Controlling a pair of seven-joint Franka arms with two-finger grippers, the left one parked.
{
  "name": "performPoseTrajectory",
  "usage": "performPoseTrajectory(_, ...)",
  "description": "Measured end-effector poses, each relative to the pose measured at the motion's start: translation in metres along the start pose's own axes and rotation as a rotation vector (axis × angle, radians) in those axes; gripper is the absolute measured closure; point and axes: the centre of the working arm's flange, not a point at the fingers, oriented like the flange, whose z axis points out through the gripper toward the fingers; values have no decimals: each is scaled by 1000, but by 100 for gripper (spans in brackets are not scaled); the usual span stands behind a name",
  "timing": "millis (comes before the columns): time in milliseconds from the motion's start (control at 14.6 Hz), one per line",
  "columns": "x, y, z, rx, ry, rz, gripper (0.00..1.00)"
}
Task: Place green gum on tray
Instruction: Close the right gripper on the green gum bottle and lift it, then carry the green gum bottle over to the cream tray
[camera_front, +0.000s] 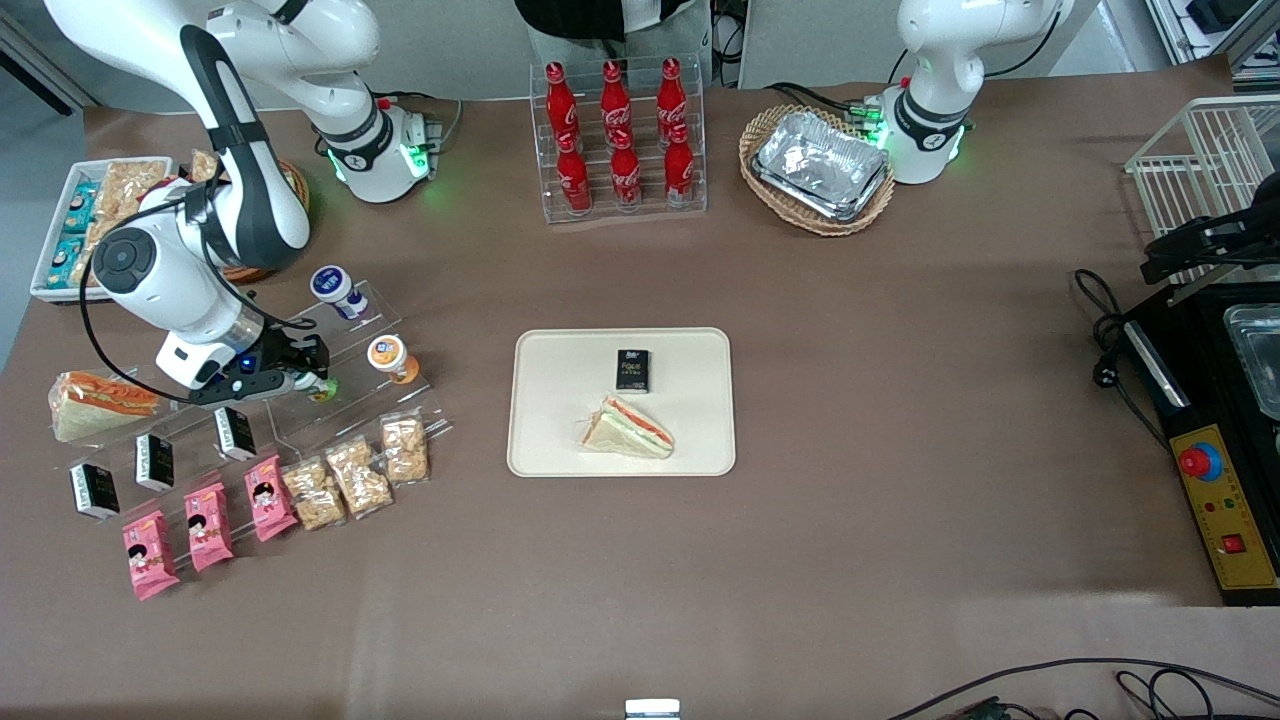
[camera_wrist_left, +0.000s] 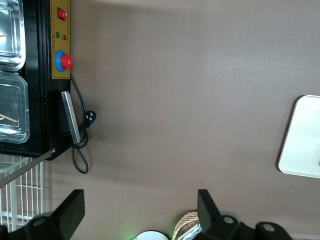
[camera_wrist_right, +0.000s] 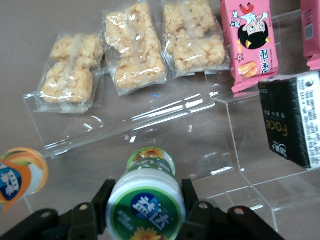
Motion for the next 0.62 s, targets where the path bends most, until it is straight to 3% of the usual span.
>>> performPoseTrajectory(275, 14, 2, -53, -9, 64, -6, 41)
performPoseTrajectory(618, 26, -3, -209, 12, 7, -24, 41)
